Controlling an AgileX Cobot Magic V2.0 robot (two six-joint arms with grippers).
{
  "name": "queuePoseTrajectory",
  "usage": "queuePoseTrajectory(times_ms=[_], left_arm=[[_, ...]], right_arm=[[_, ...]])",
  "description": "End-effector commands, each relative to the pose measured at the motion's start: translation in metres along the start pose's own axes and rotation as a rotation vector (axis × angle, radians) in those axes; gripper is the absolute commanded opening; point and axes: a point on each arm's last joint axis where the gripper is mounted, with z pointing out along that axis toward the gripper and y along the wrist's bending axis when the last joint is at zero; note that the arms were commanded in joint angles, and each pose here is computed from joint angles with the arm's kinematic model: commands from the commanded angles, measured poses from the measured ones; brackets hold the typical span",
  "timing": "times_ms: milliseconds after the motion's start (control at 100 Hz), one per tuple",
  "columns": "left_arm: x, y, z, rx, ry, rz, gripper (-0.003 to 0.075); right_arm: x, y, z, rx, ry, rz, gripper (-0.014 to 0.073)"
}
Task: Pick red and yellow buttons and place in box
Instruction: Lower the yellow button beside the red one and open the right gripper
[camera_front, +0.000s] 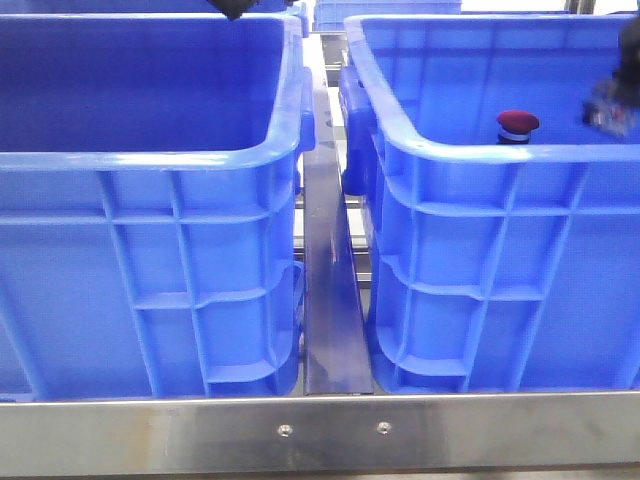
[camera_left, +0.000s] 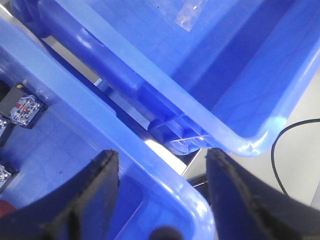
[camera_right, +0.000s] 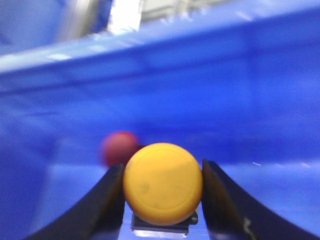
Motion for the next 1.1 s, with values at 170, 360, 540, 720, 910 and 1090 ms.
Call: queuePoseTrajectory(times_ms=[170, 360, 540, 720, 910, 1090], left_arm=[[-0.010, -0.007, -0.017, 0.015, -0.107, -0.003, 0.0376], [-0.011, -0.006, -0.017, 0.013, -0.114, -0.003, 0.0376], [-0.012, -0.006, -0.018, 0.010, -0.131, -0.003, 0.0376], [-0.012, -0.006, -0.018, 0.010, -0.133, -0.004, 0.0376], [-0.013, -0.006, -0.018, 0.009, -0.135, -0.004, 0.0376], [-0.013, -0.006, -0.018, 0.009, -0.135, -0.004, 0.0376]], right_arm=[[-0.010, -0.026, 0.021, 0.143, -0.061, 0.038, 0.0201], [-0.020, -0.033, 0.034, 0.157, -0.075, 0.035, 0.0201], [-0.029, -0.037, 0.042, 0.157, -0.089, 0.029, 0.0201], [-0.029, -0.041, 0.050, 0.157, -0.080, 0.033, 0.0201], [-0.027, -0.041, 0.051, 0.147, -0.071, 0.034, 0.0218], [-0.026, -0.039, 0.052, 0.130, -0.063, 0.035, 0.0435]])
